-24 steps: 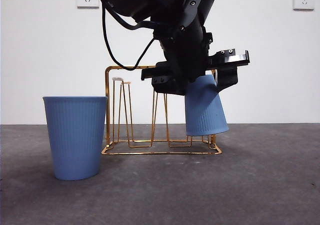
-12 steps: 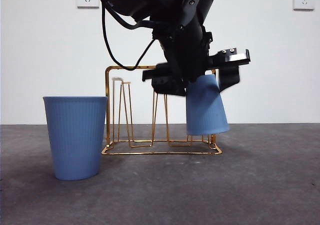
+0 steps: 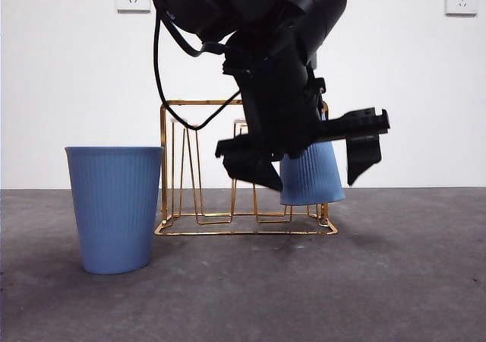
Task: Pick up cup 1,put cup 1 in the cup rack,pick up cup 2,put cup 2 in the cup rack
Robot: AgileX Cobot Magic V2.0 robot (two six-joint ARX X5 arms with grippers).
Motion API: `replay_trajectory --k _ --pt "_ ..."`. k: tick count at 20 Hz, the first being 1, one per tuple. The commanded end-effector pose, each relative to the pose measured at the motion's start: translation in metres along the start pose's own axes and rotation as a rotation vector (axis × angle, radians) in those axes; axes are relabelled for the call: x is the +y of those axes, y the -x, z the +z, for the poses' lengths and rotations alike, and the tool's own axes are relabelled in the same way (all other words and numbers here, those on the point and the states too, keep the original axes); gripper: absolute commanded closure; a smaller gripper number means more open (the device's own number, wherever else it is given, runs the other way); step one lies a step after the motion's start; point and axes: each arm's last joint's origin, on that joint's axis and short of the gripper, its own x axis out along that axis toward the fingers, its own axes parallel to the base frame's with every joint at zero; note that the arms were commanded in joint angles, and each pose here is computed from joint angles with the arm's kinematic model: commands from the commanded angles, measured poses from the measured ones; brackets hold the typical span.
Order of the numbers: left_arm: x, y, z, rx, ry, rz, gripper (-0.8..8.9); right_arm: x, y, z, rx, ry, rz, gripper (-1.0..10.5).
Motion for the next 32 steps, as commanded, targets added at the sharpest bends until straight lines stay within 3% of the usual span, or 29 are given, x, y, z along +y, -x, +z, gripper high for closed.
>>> replay_trajectory --k 1,6,10,12,15,17,21,25,27,32 --pt "-0.001 -0.002 -0.013 0.082 0.021 -0.015 3.65 0.000 -0.002 0.000 -0.006 0.008 -0.004 7.6" --pt "-0.013 0.011 -0.025 0.188 -0.001 -0.066 3.66 0.000 -0.002 0.000 -0.006 0.006 -0.004 7.6" --pt "-0.030 0.039 -0.020 0.262 -0.017 -0.240 3.74 0.000 -0.002 0.000 -0.010 0.002 -0.004 7.6" --pt "-0.037 0.068 -0.004 0.252 -0.021 -0.361 3.74 0.000 -0.002 0.003 -0.034 -0.004 -0.003 7.6" --pt "-0.034 0.131 0.028 0.157 -0.093 -0.459 3.74 0.002 -0.003 0.010 -0.088 -0.036 0.055 7.6" --pt "-0.020 0.179 0.049 0.070 -0.138 -0.485 3.74 0.004 -0.007 0.017 -0.115 -0.057 0.126 7.6" --pt "0.034 0.279 0.077 -0.132 -0.147 -0.447 3.74 0.011 -0.036 0.047 -0.123 -0.081 0.301 7.5" --pt "0.096 0.357 0.072 -0.268 -0.102 -0.352 3.74 0.022 -0.099 0.085 -0.065 -0.126 0.493 5.4" --pt "0.121 0.380 0.061 -0.276 -0.087 -0.324 3.74 0.032 -0.139 0.098 -0.022 -0.155 0.534 5.3" --pt "0.147 0.401 0.046 -0.268 -0.071 -0.295 3.74 0.059 -0.202 0.109 0.046 -0.188 0.574 5.3"
